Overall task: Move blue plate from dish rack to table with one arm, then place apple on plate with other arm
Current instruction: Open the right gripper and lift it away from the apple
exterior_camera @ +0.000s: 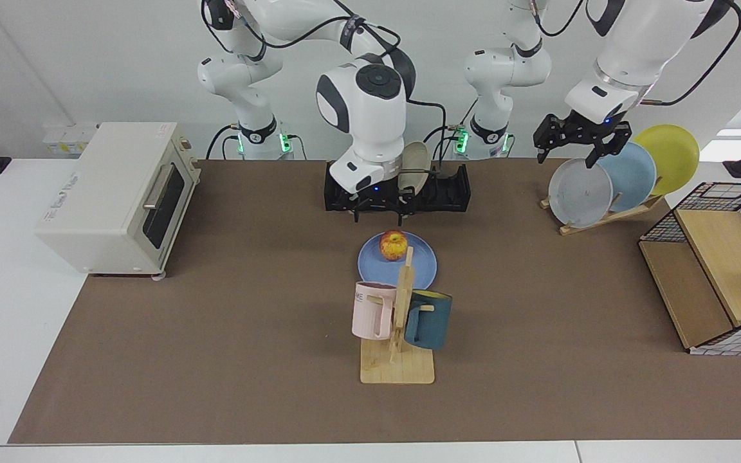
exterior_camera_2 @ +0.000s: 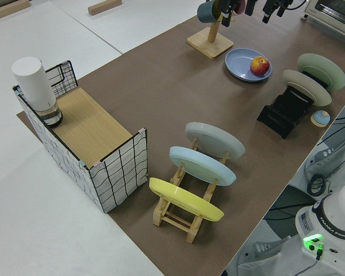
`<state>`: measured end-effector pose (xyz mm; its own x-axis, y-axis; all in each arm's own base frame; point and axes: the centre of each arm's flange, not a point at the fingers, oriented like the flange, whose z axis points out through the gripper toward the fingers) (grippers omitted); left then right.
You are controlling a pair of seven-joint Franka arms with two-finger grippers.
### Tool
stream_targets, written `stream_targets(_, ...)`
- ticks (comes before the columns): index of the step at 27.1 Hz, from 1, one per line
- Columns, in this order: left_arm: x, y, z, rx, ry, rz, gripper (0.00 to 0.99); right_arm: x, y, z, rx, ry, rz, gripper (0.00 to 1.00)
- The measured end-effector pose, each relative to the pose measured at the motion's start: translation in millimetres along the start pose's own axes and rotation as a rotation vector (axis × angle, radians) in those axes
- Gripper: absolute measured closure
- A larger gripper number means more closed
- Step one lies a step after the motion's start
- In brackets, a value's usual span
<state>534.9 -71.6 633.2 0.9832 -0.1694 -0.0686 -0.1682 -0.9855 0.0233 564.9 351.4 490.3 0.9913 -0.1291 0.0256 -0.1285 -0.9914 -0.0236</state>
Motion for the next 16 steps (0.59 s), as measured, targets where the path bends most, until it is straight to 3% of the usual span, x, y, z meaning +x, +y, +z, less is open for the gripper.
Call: stream_targets(16, -1.0, -0.5, -1.6, 0.000, 0.003, -0.001, 0.000, 65.3, 180.9, -27.7, -0.011, -0.007, -0.174, 0.00)
